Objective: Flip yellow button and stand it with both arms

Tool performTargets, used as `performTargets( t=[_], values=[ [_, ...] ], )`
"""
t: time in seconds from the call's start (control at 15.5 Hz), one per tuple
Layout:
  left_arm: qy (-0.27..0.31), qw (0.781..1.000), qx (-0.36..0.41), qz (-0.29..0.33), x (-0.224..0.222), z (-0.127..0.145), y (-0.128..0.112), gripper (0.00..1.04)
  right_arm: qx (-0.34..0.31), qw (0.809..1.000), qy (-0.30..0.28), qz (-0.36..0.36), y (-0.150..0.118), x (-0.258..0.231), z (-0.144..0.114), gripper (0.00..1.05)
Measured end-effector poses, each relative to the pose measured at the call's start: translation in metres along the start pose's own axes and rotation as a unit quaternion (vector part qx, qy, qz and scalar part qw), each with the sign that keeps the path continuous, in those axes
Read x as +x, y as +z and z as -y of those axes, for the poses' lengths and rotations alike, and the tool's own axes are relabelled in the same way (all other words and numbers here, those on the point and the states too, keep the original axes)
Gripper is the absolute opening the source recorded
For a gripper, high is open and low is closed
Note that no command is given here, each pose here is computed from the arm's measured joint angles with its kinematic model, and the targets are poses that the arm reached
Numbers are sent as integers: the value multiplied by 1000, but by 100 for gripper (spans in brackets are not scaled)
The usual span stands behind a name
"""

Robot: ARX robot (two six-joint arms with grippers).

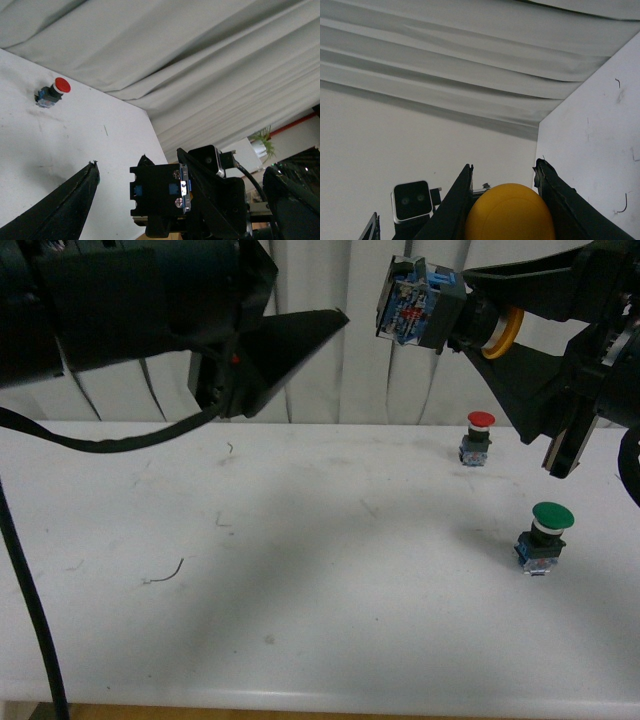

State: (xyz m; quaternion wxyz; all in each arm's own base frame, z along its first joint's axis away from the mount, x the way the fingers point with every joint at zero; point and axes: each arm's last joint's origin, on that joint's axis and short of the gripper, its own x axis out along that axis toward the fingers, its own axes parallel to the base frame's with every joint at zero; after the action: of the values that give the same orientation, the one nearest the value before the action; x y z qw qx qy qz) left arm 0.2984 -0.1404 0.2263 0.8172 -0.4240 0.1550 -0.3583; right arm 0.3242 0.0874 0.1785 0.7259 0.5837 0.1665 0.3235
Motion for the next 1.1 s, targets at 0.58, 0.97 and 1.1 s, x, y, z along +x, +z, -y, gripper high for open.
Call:
performTargets(
  t=[0.58, 0.97, 1.1],
  values=[
    [106, 960, 220, 137, -111, 55, 27, 98, -5, 1000, -5, 18, 8, -4, 2, 35],
    [362, 826, 399, 163, -184, 46, -7, 56, -9, 1000, -6, 20, 9, -5, 2, 35],
    [357, 823, 414, 154, -195, 32, -19, 31, -11, 1000, -6, 20, 10, -5, 2, 35]
  ],
)
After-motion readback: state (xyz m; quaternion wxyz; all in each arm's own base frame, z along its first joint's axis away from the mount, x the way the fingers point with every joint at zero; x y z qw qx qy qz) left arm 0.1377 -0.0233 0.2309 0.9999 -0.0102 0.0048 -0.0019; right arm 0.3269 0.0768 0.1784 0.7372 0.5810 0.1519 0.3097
